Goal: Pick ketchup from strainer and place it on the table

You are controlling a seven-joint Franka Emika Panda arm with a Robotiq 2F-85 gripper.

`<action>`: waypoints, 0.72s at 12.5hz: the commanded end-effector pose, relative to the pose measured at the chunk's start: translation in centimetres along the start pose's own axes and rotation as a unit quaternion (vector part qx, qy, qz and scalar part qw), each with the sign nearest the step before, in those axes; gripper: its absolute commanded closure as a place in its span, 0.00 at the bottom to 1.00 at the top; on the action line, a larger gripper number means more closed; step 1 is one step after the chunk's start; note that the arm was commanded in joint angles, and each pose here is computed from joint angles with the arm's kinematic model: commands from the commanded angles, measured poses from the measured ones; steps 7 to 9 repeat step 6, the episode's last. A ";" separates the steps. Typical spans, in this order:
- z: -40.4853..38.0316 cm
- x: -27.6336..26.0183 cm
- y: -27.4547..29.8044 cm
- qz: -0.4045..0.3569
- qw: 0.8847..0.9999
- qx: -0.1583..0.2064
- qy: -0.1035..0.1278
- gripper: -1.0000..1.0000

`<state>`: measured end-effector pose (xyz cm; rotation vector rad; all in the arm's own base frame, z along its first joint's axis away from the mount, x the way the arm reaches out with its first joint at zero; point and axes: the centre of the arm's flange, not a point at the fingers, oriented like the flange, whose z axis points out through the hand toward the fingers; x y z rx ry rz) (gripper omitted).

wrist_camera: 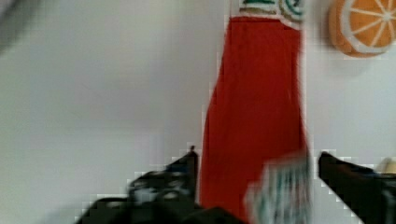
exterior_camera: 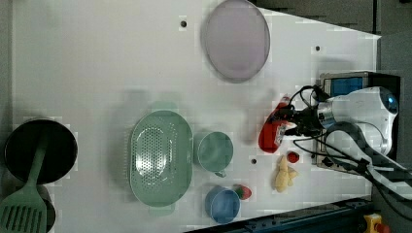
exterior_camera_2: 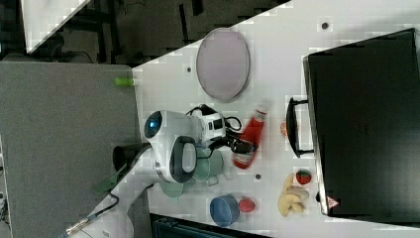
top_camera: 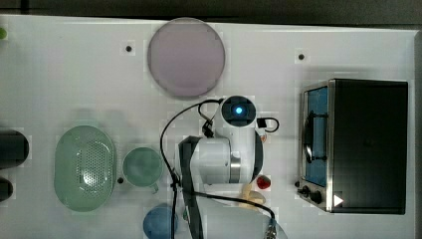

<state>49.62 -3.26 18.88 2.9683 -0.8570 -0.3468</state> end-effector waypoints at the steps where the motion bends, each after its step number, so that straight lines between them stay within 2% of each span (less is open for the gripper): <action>1: -6.4 1.5 -0.5 -0.012 0.997 0.029 0.074 0.00; 3: -11.0 1.6 -1.5 0.003 0.993 0.050 0.111 0.00; 4: -13.5 1.5 -1.9 0.017 0.991 0.061 0.122 0.00; 6: -17.9 0.8 -2.4 0.042 0.989 0.068 0.120 0.00; 9: -17.9 0.8 -2.4 0.042 0.989 0.068 0.120 0.00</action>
